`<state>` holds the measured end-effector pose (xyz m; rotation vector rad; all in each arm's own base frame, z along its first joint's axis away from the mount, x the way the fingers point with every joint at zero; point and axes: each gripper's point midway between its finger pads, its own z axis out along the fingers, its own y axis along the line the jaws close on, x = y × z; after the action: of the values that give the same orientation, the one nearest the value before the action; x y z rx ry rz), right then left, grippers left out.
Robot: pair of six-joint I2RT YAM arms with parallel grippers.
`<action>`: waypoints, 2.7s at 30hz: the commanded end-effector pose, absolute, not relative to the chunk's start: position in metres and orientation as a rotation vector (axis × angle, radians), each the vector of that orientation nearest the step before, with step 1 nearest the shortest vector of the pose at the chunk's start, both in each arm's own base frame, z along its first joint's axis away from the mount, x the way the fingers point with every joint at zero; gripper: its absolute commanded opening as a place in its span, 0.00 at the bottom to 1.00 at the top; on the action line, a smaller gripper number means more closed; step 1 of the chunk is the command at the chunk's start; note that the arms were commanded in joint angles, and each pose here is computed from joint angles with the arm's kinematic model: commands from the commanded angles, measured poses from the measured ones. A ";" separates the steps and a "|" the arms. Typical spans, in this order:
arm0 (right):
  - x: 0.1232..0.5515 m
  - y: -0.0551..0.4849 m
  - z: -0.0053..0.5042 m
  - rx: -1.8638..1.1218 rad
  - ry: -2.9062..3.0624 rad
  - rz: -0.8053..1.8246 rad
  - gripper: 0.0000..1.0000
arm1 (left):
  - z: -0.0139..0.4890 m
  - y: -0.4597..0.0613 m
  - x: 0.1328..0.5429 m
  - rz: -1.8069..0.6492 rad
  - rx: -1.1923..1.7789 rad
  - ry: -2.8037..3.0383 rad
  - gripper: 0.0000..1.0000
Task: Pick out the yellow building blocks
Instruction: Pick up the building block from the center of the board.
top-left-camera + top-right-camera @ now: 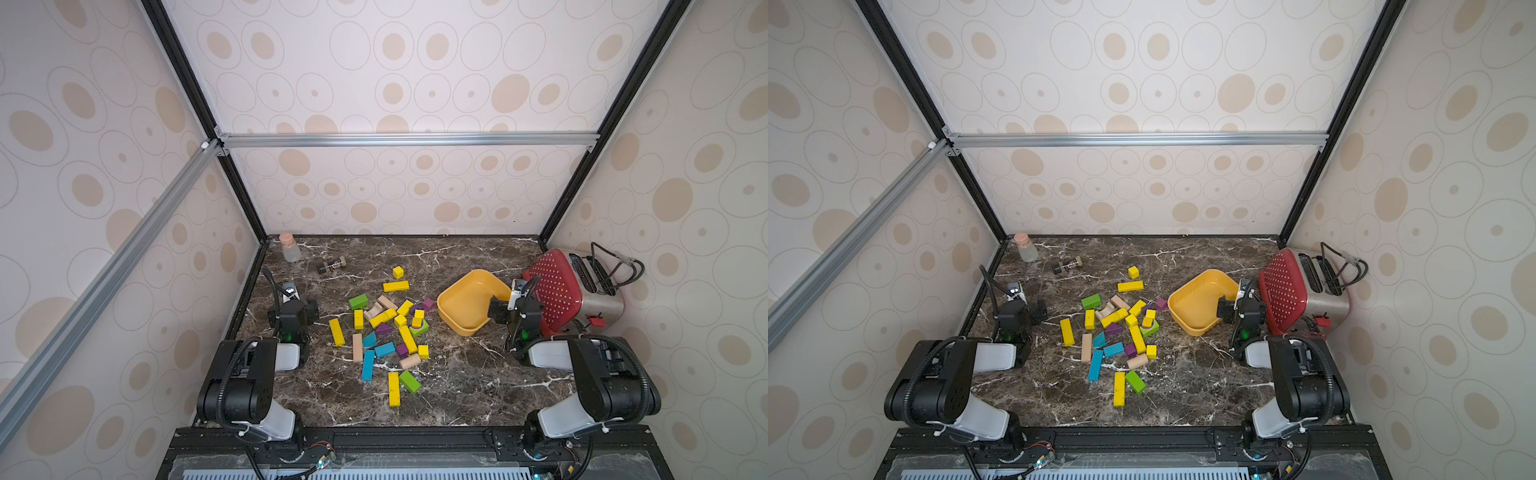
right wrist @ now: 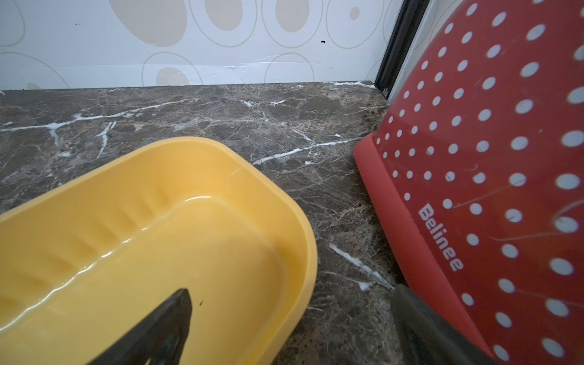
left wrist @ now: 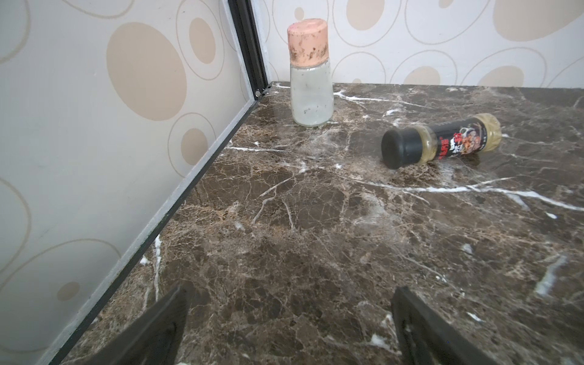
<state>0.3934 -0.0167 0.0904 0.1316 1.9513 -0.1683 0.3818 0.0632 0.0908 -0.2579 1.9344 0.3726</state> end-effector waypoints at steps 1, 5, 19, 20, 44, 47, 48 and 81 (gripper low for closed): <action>0.394 -0.013 0.087 0.111 1.961 -0.171 1.00 | 0.103 0.064 0.391 0.383 -0.252 1.894 0.99; 0.394 -0.013 0.087 0.110 1.961 -0.170 1.00 | 0.103 0.064 0.391 0.381 -0.253 1.895 0.99; 0.385 -0.018 0.099 0.144 1.916 -0.182 0.98 | 0.121 0.061 0.394 0.383 -0.222 1.962 0.92; 0.385 -0.017 0.102 0.137 1.916 -0.180 0.97 | 0.127 0.062 0.394 0.390 -0.222 1.975 0.91; 0.361 0.069 0.179 0.026 2.254 0.298 0.83 | 0.249 -0.026 0.411 -0.020 -0.046 1.870 0.84; 0.363 0.094 0.189 -0.064 2.302 0.342 0.82 | 0.255 -0.043 0.408 -0.086 0.025 1.896 0.83; 0.363 0.102 0.192 -0.093 2.312 0.349 0.82 | 0.258 -0.049 0.407 -0.110 0.043 1.897 0.83; 0.326 0.250 0.136 -0.636 2.768 0.381 0.49 | 0.206 -0.148 0.309 -0.432 0.488 2.232 0.80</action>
<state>0.3337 0.2462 0.1447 -0.6156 2.7194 0.4316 0.3226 -0.1552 0.2147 0.4739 2.1856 -0.4618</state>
